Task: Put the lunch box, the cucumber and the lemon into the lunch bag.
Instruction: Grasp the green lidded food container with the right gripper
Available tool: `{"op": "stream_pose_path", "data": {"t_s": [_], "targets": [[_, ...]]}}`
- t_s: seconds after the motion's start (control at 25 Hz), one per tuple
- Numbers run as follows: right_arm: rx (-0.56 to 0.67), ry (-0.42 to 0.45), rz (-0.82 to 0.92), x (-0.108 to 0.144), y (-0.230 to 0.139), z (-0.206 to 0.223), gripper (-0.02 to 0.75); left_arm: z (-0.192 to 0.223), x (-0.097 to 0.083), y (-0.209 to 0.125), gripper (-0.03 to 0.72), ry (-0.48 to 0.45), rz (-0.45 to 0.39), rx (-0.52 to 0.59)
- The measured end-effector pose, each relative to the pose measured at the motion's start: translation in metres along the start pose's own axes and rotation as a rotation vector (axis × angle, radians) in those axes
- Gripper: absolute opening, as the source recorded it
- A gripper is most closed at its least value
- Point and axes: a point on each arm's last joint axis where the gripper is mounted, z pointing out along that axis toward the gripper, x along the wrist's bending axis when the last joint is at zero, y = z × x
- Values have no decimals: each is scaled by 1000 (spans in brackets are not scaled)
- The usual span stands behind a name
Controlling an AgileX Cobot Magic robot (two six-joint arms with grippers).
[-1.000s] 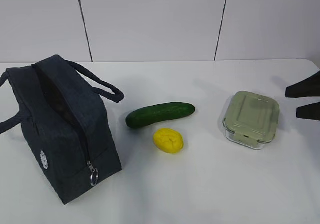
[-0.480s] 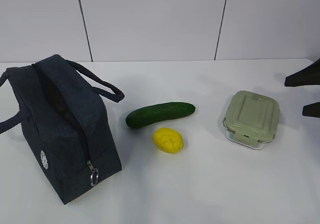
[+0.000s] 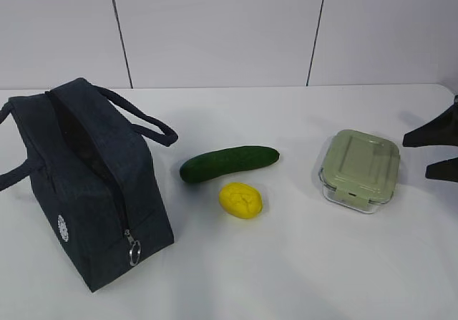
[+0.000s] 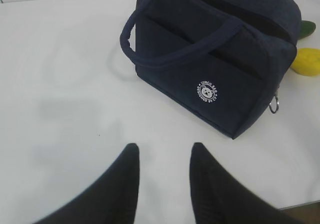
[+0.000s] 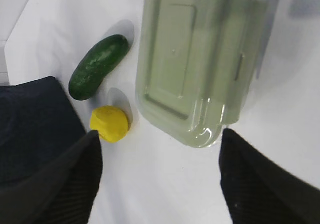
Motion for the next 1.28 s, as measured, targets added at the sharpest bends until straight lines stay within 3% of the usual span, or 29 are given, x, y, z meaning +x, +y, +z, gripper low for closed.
{"op": "stream_pose_path", "data": {"t_s": [0.2,0.52,0.72,1.28], "targets": [[-9,23,44,-17,5,17,474,0,0,0,243,0,0,0],[-22,56,29,-39,9,38,462,0,0,0,243,0,0,0],[-30,59,-59,-40,9,39,461,0,0,0,243,0,0,0],[-52,25,-79,-42,11,39,475,0,0,0,243,0,-16,0]]}}
